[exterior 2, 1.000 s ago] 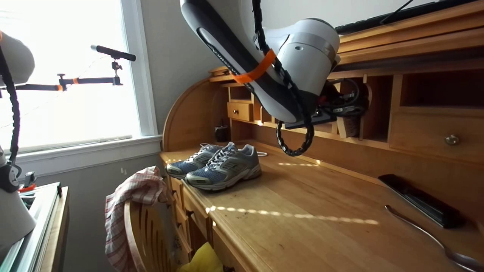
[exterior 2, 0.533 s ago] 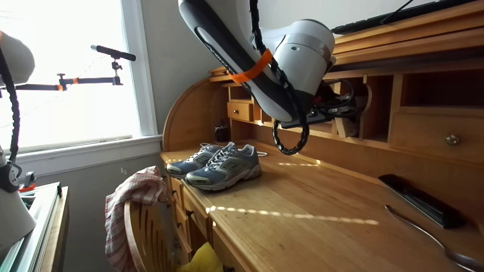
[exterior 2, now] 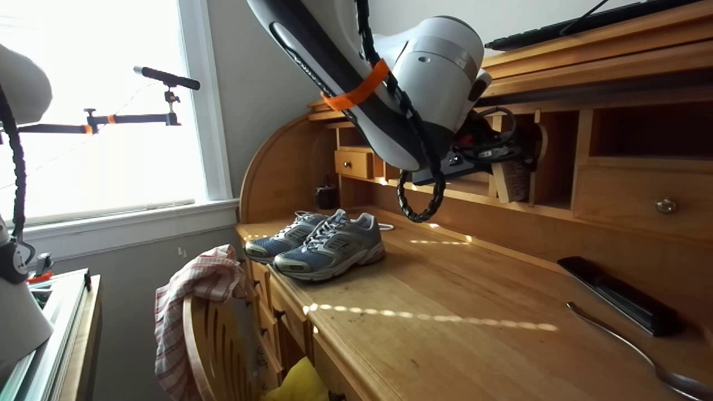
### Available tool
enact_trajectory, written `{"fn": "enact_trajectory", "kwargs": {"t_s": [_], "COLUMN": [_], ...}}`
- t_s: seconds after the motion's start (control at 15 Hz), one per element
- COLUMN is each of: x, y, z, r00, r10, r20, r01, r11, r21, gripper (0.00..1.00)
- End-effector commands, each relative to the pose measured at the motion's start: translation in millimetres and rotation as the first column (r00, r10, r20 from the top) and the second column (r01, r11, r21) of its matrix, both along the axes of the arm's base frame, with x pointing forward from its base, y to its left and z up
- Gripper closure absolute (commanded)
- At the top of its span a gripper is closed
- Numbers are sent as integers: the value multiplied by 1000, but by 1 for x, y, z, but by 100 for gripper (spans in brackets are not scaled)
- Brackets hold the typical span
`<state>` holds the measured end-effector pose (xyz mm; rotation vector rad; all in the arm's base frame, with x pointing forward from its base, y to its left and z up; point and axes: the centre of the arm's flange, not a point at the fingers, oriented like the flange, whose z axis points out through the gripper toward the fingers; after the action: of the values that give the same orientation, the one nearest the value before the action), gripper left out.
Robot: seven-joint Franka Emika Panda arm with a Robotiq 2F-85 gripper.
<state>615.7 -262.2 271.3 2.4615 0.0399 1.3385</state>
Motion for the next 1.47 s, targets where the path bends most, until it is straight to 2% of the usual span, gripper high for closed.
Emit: {"fn": "enact_trajectory", "kwargs": {"t_s": [0.0, 0.2, 0.6, 1.0, 1.4], "x": [-14, -18, -33, -48, -81], "y": [24, 24, 51, 61, 70], "z": [11, 14, 22, 39, 58], "r00": [1000, 999, 999, 994, 989], "r10": [-4, -33, -39, -91, -147], "r20": [8, 5, -13, 52, -9], "r01": [4, 33, 39, 94, 146], "r11": [1000, 999, 999, 994, 987], "r21": [1, -8, -4, -55, -66], "gripper": [0, 0, 0, 0, 0]}}
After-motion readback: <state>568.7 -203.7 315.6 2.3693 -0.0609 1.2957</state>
